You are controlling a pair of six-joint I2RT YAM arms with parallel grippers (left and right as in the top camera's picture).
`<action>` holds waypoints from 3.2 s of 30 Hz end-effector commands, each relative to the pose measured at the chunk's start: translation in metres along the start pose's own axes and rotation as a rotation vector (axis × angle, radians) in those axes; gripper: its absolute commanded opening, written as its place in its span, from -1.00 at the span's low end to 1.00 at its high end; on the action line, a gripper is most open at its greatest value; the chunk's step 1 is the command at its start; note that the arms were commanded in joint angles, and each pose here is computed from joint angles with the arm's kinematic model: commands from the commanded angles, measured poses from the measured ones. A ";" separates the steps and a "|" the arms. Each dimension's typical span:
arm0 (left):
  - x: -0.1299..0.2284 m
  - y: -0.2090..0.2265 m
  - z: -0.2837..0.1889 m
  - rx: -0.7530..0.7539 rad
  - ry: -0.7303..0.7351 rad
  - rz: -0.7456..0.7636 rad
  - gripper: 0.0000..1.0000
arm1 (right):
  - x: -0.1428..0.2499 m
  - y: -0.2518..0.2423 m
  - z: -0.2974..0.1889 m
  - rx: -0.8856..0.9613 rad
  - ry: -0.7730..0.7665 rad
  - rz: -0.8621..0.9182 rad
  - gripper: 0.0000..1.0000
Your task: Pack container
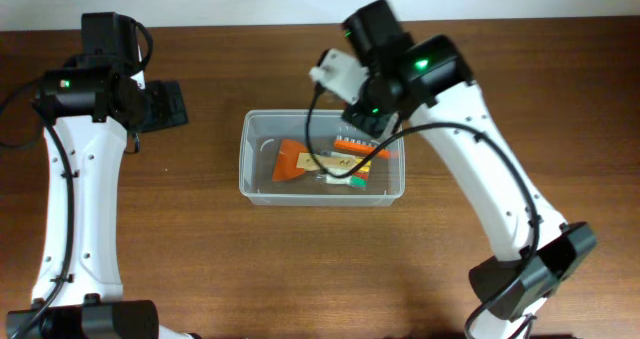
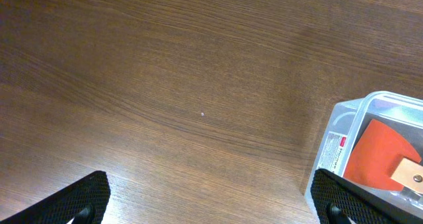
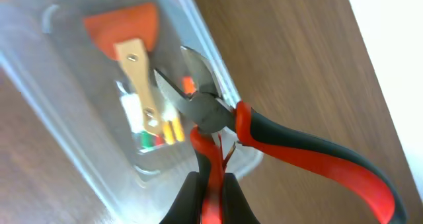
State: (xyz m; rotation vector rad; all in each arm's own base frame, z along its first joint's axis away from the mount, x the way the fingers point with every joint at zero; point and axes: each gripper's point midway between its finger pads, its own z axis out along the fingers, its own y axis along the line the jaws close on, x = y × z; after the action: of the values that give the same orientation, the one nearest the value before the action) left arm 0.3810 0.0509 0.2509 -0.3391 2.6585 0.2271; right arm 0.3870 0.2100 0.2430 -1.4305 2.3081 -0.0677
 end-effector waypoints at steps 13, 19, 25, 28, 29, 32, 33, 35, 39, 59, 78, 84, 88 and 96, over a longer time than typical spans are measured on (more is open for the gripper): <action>-0.005 0.004 -0.007 -0.008 -0.025 -0.003 0.98 | -0.004 0.047 0.099 -0.261 0.097 -0.050 -0.93; -0.005 0.004 -0.007 -0.008 -0.025 -0.003 0.99 | 0.000 0.055 0.118 -0.299 0.125 -0.047 -0.92; -0.005 0.004 -0.007 -0.008 -0.025 -0.003 0.99 | -0.002 0.072 0.131 -0.372 0.124 -0.046 -0.92; -0.005 0.004 -0.007 -0.008 -0.025 -0.003 0.99 | -0.005 0.078 0.134 -0.379 0.128 -0.058 -0.92; -0.005 0.004 -0.007 -0.008 -0.025 -0.003 0.99 | -0.005 0.080 0.134 -0.380 0.128 -0.062 -0.93; -0.005 0.004 -0.007 -0.008 -0.025 -0.003 0.99 | -0.005 0.093 0.147 -0.408 0.152 -0.079 -0.92; -0.005 0.004 -0.007 -0.008 -0.025 -0.003 0.99 | -0.004 0.096 0.148 -0.418 0.154 -0.079 -0.92; -0.005 0.004 -0.007 -0.008 -0.025 -0.003 0.99 | -0.003 0.101 0.153 -0.433 0.163 -0.081 -0.92; -0.005 0.004 -0.007 -0.008 -0.025 -0.003 0.99 | 0.000 0.104 0.160 -0.444 0.179 -0.081 -0.92; -0.005 0.004 -0.007 -0.008 -0.025 -0.003 0.98 | -0.011 0.096 0.146 -0.421 0.168 -0.011 0.97; -0.005 0.004 -0.007 -0.008 -0.025 -0.003 0.99 | 0.010 -0.105 -0.116 0.216 -0.238 0.649 0.96; -0.005 0.004 -0.007 -0.008 -0.025 -0.003 0.99 | 0.044 -0.113 -0.182 0.310 -0.324 0.742 0.97; -0.005 0.004 -0.007 -0.008 -0.025 -0.003 0.99 | 0.087 -0.102 -0.220 0.406 -0.276 0.790 0.97; -0.005 0.004 -0.007 -0.008 -0.025 -0.003 0.99 | 0.197 -0.053 -0.222 0.484 -0.020 1.044 0.97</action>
State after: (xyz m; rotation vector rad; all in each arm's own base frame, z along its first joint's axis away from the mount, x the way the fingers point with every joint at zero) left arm 0.3810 0.0509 0.2510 -0.3397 2.6580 0.2275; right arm 0.3010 0.0045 0.4160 -0.1168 2.4138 -0.1887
